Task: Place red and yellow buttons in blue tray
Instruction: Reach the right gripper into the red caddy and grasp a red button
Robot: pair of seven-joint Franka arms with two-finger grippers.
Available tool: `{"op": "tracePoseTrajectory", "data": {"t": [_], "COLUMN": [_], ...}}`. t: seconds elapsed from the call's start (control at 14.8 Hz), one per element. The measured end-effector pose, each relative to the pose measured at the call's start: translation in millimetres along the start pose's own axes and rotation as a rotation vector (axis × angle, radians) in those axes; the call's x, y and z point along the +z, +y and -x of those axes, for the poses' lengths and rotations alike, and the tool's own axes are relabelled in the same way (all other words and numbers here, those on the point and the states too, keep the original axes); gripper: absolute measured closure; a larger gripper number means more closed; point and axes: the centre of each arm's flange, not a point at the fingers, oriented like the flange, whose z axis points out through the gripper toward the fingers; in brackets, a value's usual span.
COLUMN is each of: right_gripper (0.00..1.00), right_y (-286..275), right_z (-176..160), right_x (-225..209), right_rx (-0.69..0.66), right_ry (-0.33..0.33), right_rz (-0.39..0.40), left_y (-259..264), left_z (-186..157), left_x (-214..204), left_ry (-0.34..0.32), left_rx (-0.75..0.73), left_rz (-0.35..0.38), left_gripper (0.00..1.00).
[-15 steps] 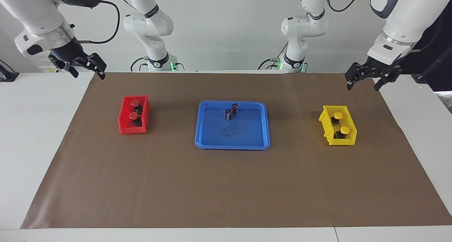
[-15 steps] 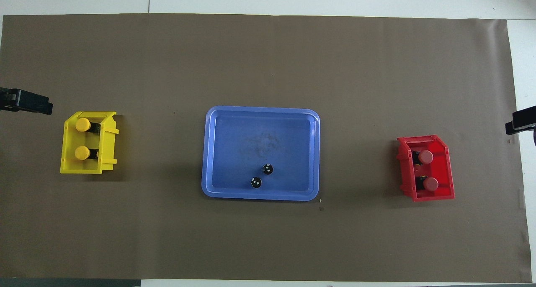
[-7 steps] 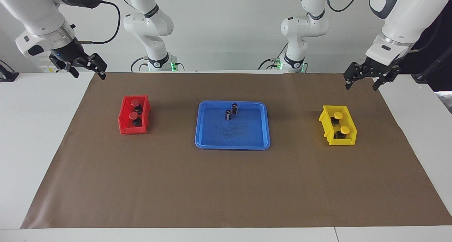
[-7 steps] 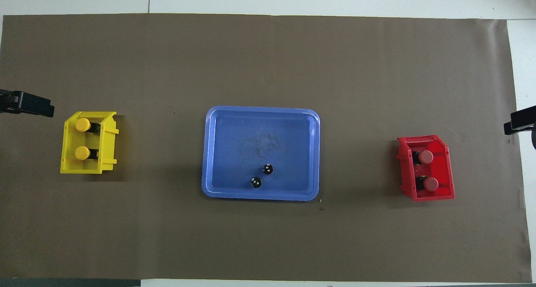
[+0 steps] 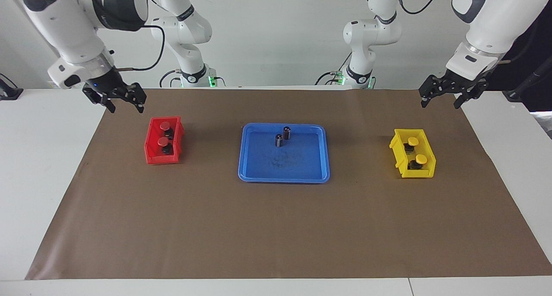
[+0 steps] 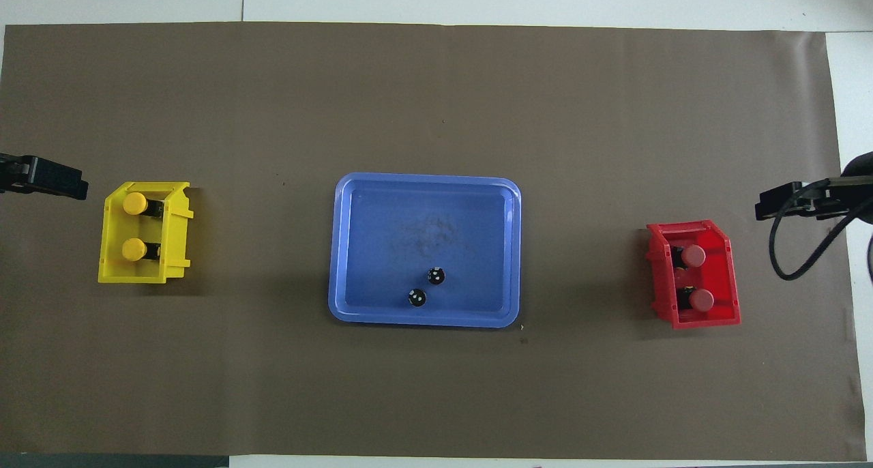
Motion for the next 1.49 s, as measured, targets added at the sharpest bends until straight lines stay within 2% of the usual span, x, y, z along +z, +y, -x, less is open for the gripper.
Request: {"op": "tracePoseTrajectory", "data": {"t": [0.27,0.54,1.02,1.49], "right_gripper": [0.3,0.33,0.37,0.41], "right_y": [-4,2,0,0], "right_z": [-3,5,18,25], "right_x": [70,116,153,167], "right_rx": [0.003,0.009,0.008,-0.021], "right_ry": [-0.022,-0.022,0.001,0.006], "right_rz": [-0.006,-0.007,-0.008,-0.008], "left_y": [-3,-3,-1,-9], "left_z": [6,8,8,13], "left_x": [2,2,1,-3], "left_ry": [-0.041,-0.05,-0.048,-0.047], "left_rx": [-0.015,-0.016,-0.011,-0.034], "left_rz": [0.004,0.005,0.005,0.005], "left_gripper": [0.0,0.0,0.0,0.0]}}
